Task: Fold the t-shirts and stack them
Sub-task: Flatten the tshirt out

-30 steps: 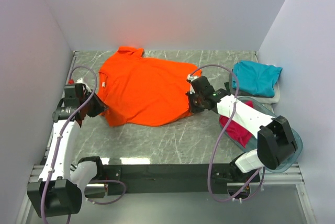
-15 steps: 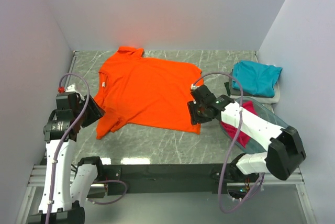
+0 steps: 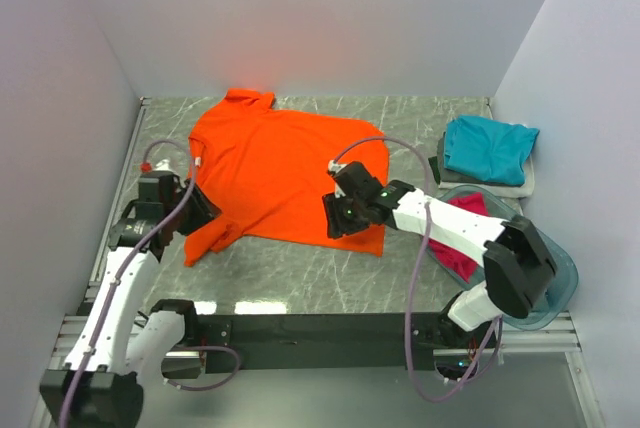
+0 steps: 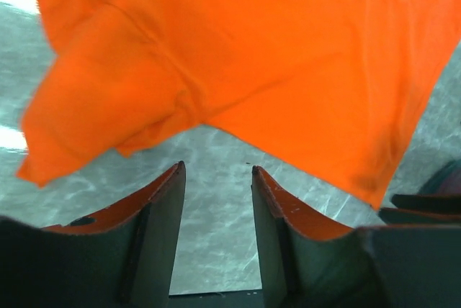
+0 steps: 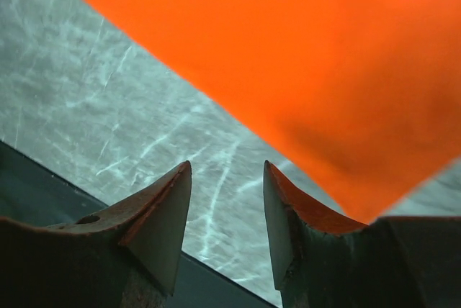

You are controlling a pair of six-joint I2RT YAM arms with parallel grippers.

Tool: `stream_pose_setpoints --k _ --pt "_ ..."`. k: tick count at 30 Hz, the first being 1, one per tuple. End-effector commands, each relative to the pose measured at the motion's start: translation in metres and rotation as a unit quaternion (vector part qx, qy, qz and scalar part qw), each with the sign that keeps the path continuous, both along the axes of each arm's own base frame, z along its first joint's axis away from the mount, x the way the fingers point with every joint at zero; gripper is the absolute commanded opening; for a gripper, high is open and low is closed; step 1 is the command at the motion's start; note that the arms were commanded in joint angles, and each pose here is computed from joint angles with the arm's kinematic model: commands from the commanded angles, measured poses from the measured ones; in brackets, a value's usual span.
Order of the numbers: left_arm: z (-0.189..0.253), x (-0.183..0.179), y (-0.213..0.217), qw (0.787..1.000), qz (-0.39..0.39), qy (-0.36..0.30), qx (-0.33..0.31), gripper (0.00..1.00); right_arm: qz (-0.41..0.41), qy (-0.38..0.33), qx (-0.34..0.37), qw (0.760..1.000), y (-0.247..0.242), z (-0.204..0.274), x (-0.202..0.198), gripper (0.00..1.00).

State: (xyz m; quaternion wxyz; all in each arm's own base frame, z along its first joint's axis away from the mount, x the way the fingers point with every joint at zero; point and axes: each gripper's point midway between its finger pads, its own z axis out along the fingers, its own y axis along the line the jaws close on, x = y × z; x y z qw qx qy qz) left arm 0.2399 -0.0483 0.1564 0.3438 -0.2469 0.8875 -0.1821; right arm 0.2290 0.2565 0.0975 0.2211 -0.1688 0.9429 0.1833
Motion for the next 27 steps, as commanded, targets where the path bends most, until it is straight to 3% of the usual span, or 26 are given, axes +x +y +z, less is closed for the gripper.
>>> stream_pose_setpoints --k 1,6,13,27 --pt "0.010 0.007 -0.014 0.999 0.016 -0.029 0.016 0.47 0.017 -0.008 0.049 0.999 0.032 0.013 0.007 0.52" --pt "-0.021 -0.009 -0.048 0.999 0.003 0.012 0.047 0.46 0.018 -0.015 0.053 0.998 0.032 0.015 0.008 0.52" --pt "-0.058 -0.013 -0.019 0.988 0.099 0.036 0.115 0.42 0.016 -0.033 0.064 0.997 0.023 0.022 0.004 0.52" --pt "-0.099 -0.016 -0.013 0.974 0.117 0.098 0.165 0.46 0.014 -0.048 0.090 0.995 0.005 0.035 -0.002 0.52"
